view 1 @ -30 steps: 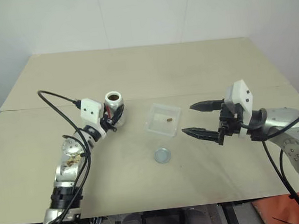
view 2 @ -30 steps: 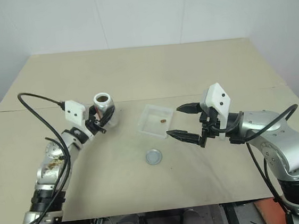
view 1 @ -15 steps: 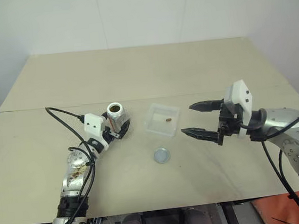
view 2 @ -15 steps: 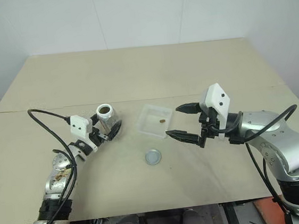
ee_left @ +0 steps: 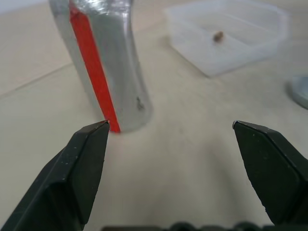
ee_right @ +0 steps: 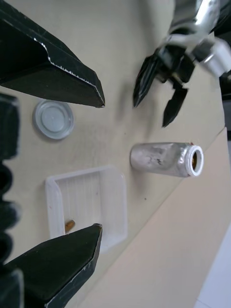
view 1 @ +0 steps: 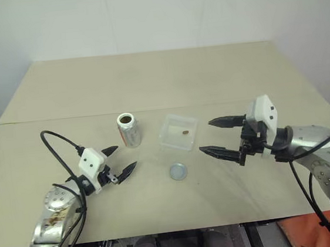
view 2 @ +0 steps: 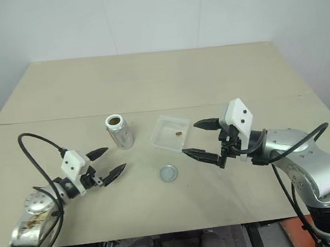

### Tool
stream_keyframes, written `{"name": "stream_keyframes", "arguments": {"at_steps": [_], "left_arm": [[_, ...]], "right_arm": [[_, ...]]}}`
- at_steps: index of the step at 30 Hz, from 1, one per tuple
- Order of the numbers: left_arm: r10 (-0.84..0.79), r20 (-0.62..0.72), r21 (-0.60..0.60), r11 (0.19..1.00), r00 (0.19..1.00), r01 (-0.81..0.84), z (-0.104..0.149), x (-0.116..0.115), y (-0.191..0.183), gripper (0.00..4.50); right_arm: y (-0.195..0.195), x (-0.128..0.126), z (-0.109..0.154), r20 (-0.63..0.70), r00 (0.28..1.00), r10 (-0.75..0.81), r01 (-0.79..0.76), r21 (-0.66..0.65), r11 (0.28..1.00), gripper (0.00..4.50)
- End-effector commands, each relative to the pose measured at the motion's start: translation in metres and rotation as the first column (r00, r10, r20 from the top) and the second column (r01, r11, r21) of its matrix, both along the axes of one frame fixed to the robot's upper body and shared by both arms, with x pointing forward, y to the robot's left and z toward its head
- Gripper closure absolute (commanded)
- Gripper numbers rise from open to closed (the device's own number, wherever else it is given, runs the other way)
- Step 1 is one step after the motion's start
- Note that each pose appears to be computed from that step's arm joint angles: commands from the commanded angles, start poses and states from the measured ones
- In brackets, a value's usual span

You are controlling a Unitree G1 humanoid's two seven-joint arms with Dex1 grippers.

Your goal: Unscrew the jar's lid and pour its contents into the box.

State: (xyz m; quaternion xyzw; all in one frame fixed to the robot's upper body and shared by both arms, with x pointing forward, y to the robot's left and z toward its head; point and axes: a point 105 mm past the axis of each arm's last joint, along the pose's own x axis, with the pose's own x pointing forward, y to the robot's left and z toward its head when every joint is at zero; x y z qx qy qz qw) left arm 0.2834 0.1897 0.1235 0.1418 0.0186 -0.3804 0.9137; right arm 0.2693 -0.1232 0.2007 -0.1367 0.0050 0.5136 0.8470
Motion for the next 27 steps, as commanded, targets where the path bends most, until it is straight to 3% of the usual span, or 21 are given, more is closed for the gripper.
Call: {"name": "stream_keyframes", "arguments": {"at_steps": [1,5,10,27], "left_arm": [[-0.144,0.024,0.034,0.989,0.989,0.143,0.033,-0.017,0.004,0.05],[-0.306,0.007,0.091,0.948,0.952,0.304,0.054,-0.033,0.008,0.05],[-0.351,0.016,0.07,0.935,0.936,0.349,0.078,-0.032,0.011,0.05],[-0.37,0.02,0.018,0.929,0.929,0.37,0.072,-0.043,0.002,0.05]], "right_arm": [[0.001,-0.007,0.009,0.047,0.999,0.024,-0.025,0.009,1.0,0.0],[0.0,-0.014,0.002,0.034,0.999,0.043,-0.043,0.014,0.999,0.0],[0.0,-0.02,-0.006,0.016,0.997,0.071,-0.071,0.025,0.997,0.0],[0.0,-0.018,-0.001,0.043,0.997,0.062,-0.063,0.034,0.997,0.0]]}}
